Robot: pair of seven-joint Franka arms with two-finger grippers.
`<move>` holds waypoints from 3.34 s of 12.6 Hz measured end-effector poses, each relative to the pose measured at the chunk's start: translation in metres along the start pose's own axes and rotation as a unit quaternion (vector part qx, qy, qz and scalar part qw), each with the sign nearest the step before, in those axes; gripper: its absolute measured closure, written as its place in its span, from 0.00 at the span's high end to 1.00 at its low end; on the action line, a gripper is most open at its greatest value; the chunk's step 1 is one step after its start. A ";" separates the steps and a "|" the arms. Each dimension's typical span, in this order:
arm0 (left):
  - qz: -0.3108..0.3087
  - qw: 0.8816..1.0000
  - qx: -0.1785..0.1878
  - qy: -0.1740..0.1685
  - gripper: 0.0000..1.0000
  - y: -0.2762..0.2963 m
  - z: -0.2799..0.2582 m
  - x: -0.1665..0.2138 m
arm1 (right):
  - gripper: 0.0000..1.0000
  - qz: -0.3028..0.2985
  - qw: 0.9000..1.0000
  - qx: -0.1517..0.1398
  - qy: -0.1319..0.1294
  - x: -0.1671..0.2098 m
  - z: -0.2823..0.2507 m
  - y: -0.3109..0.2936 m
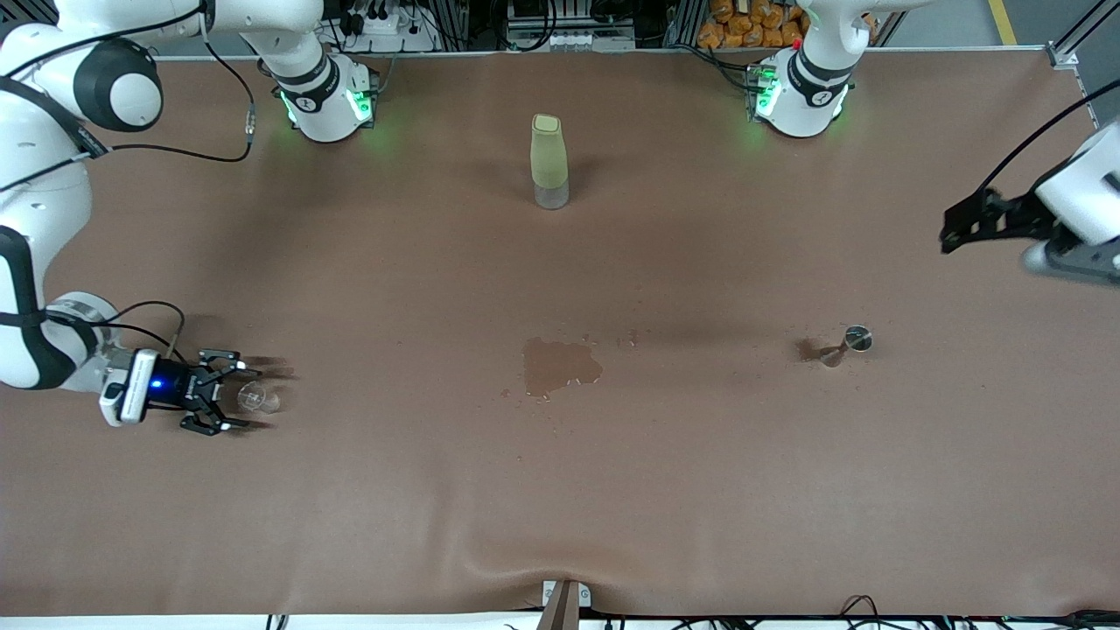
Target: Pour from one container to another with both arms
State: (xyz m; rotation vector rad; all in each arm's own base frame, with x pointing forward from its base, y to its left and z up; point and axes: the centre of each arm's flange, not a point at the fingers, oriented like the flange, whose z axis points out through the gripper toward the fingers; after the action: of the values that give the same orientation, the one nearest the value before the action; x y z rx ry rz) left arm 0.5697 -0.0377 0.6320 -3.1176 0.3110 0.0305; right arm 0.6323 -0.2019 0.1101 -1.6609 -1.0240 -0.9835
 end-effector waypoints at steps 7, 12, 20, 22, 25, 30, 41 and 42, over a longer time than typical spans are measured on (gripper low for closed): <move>-0.067 0.998 0.005 0.011 1.00 0.005 -0.017 -0.023 | 1.00 0.073 0.996 0.007 -0.048 0.067 -0.020 -0.006; -0.090 0.996 0.006 0.017 1.00 0.010 -0.025 -0.033 | 1.00 0.136 0.984 0.016 -0.111 0.132 0.004 0.000; -0.097 0.995 0.004 -0.005 1.00 0.013 -0.002 -0.023 | 1.00 0.228 0.944 -0.071 -0.228 0.264 0.017 -0.028; -0.093 0.996 0.004 -0.003 1.00 0.017 -0.001 -0.022 | 1.00 0.244 0.931 -0.099 -0.253 0.290 0.019 -0.037; -0.084 0.996 0.004 0.002 1.00 0.027 -0.003 -0.020 | 1.00 0.258 0.911 -0.139 -0.291 0.311 0.024 -0.046; -0.081 0.997 0.003 0.011 1.00 0.031 -0.010 -0.020 | 1.00 0.269 0.860 -0.227 -0.368 0.361 0.015 -0.085; -0.085 0.996 -0.013 0.017 1.00 0.028 -0.015 -0.021 | 1.00 0.394 0.740 -0.409 -0.361 0.450 -0.020 -0.220; -0.085 0.996 -0.014 0.018 1.00 0.029 -0.015 -0.021 | 1.00 0.409 0.726 -0.419 -0.360 0.452 -0.026 -0.228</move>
State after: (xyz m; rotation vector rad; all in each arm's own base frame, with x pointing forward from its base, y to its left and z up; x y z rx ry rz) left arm 0.5435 -0.0622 0.6476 -3.1626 0.0451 -0.0216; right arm 0.5672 -0.0869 0.5992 -3.0087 -0.0729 -0.1017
